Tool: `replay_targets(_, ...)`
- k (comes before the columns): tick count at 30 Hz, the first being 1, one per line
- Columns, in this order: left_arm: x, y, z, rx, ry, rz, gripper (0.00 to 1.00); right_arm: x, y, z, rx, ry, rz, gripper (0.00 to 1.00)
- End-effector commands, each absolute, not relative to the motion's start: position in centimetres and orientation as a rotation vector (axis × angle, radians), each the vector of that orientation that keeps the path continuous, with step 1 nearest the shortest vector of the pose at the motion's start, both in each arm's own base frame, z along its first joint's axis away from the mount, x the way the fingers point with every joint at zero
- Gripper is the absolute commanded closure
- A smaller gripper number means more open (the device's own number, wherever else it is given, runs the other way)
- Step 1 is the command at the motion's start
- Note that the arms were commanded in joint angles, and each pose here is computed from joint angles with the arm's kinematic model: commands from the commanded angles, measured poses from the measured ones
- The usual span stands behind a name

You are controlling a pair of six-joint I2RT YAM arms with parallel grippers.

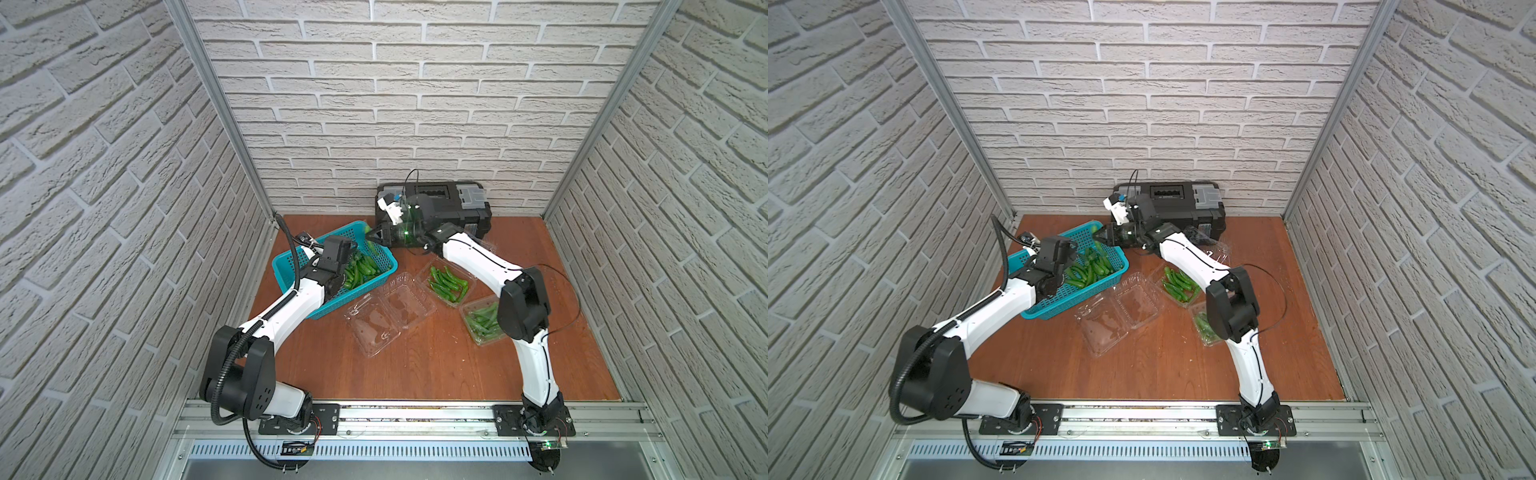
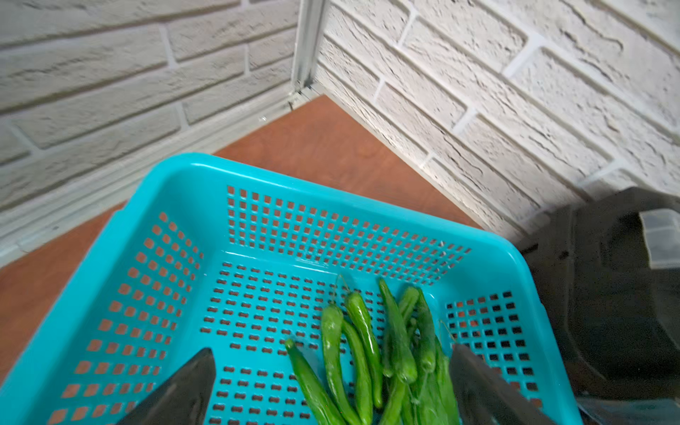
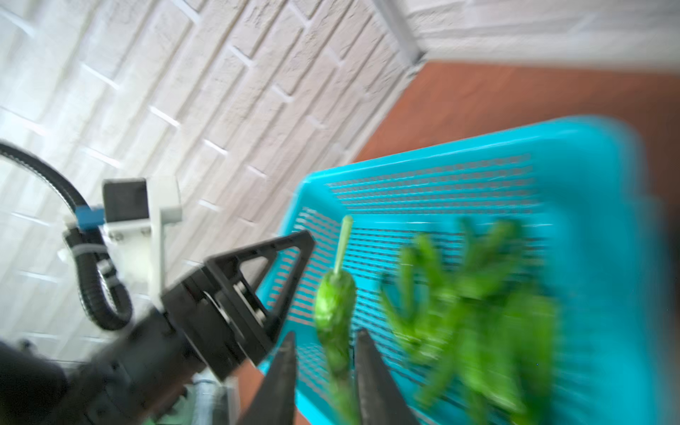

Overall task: Take small green peppers out of containers
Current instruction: Place the green pepper in the basket, then pick up the green pepper from the packing box.

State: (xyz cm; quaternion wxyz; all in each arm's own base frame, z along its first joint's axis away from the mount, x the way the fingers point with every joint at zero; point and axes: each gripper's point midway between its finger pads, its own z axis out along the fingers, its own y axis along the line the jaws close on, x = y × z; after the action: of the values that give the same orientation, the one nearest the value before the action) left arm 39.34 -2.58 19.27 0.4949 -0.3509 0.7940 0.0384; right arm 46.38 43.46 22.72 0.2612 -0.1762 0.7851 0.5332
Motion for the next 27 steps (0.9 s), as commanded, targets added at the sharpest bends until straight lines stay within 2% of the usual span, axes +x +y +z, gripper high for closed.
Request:
replay_targets(1,38.1,-1.3,19.8,-0.865,1.88,0.191,0.02,46.2,43.9,28.5,-0.441,1.942,1.697,0.53)
replay_targets(4,38.4,-1.8,19.7,-0.832,1.895,0.197,0.02,46.5,42.0,27.3,-0.399,2.001,1.602,0.52)
replay_targets(7,39.1,-2.6,19.5,-0.789,1.926,0.193,0.02,46.6,38.4,25.7,-0.363,2.102,1.342,0.54)
replay_targets(12,41.0,-4.9,18.4,-0.697,2.009,0.113,0.02,46.4,28.4,23.0,-0.226,2.265,0.676,0.55)
replay_targets(15,42.1,-6.8,17.2,-0.644,2.075,0.05,0.02,45.6,22.3,20.4,-0.117,2.373,0.361,0.56)
replay_targets(20,43.8,-9.4,16.0,-0.555,2.159,-0.038,0.02,43.5,17.0,15.2,-0.04,2.551,0.201,0.62)
replay_targets(27,45.9,-15.9,17.2,-0.251,2.188,-0.265,0.02,41.2,15.0,9.8,-0.086,2.747,0.131,0.66)
